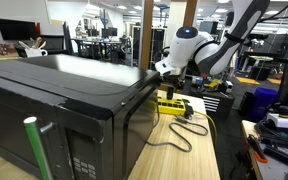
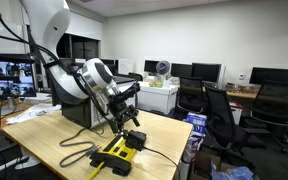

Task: Pick up the black plug and plug it into the middle socket on the right side of the yellow extension cable

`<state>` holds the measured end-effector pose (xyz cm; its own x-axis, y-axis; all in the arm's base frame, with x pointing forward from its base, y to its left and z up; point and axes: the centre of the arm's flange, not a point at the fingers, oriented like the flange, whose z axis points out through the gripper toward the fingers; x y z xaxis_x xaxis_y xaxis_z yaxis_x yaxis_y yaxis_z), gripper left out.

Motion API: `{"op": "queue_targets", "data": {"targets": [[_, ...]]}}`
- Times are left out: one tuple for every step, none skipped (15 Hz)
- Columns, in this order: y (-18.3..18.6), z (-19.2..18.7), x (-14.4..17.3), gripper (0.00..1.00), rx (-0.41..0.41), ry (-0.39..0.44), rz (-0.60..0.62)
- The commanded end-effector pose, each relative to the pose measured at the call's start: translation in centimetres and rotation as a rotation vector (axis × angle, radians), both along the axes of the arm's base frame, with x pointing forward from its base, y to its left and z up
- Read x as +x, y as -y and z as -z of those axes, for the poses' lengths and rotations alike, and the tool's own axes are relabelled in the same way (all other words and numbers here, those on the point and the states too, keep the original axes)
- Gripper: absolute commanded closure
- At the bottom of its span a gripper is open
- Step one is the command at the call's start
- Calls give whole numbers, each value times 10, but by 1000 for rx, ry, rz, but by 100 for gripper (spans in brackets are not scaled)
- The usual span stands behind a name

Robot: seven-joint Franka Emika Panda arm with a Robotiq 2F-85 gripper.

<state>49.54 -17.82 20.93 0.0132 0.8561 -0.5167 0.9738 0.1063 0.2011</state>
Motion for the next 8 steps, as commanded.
{"op": "queue_targets", "data": {"targets": [[-3,-33,15,0,14,4,167],[-1,-44,23,0,28,1,239],[1,-53,30,0,44,-4,303],[4,-63,38,0,60,-10,371],[9,-72,47,0,80,-12,437],[17,-87,60,0,108,-21,531],[25,-95,69,25,130,-26,601],[34,-103,77,26,157,-33,665]]}}
